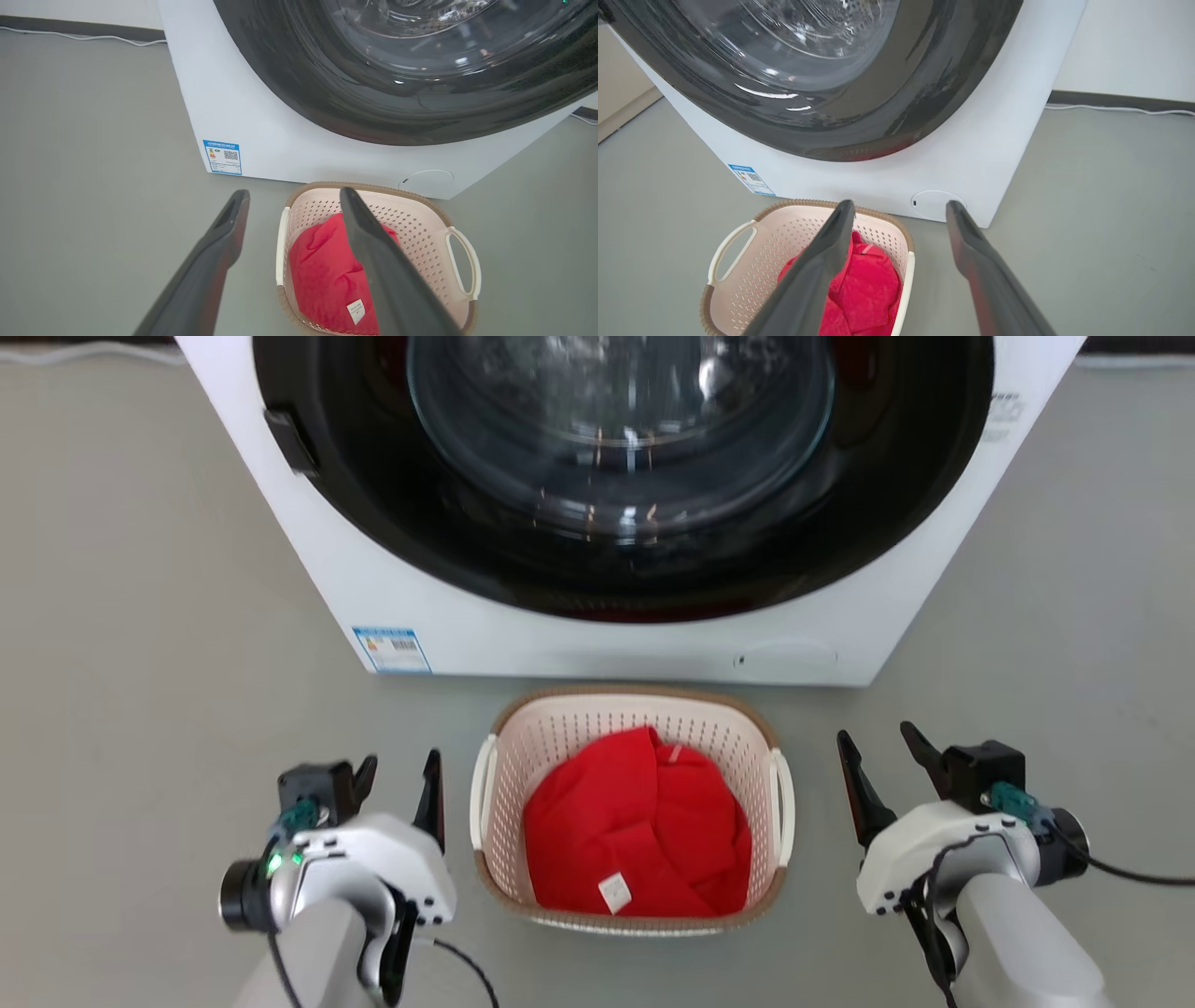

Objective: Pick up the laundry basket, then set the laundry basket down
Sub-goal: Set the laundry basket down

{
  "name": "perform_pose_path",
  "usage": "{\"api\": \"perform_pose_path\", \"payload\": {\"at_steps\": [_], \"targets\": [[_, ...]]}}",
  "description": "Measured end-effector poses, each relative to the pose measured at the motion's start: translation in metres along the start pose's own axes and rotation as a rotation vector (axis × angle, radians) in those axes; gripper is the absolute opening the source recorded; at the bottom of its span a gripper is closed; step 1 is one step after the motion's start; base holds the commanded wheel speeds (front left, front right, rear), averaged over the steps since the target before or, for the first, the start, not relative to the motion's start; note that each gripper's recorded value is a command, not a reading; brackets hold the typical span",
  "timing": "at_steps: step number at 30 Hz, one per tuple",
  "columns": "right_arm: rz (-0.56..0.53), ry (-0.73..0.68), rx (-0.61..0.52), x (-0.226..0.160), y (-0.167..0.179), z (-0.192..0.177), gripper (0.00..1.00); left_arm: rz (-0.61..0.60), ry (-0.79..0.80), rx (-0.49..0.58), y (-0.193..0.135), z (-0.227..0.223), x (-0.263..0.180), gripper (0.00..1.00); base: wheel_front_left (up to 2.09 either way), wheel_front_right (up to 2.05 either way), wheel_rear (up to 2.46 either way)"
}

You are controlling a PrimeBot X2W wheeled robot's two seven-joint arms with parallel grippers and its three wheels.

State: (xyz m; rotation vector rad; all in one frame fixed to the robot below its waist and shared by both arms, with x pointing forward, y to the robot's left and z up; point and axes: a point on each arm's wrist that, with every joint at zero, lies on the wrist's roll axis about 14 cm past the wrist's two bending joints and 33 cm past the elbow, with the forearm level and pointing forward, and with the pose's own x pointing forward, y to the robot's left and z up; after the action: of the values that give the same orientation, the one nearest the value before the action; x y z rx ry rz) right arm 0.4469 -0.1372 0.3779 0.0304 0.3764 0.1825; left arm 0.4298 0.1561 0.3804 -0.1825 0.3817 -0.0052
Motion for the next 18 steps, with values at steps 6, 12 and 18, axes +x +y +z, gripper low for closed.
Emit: {"api": "perform_pose_path", "payload": {"at_steps": [6, 12, 18], "targets": [[0.002, -0.113, -0.030, -0.017, 0.004, 0.032, 1.00, 0.016, -0.076, -0.008, 0.007, 0.015, -0.024, 1.00, 0.00, 0.00, 0.00], [0.016, -0.187, -0.052, -0.035, 0.011, 0.049, 1.00, 0.030, -0.147, -0.034, 0.012, 0.028, -0.044, 1.00, 0.00, 0.00, 0.00], [0.020, -0.224, -0.066, -0.057, 0.015, 0.052, 1.00, 0.045, -0.188, -0.044, 0.016, 0.030, -0.065, 1.00, 0.00, 0.00, 0.00]]}}
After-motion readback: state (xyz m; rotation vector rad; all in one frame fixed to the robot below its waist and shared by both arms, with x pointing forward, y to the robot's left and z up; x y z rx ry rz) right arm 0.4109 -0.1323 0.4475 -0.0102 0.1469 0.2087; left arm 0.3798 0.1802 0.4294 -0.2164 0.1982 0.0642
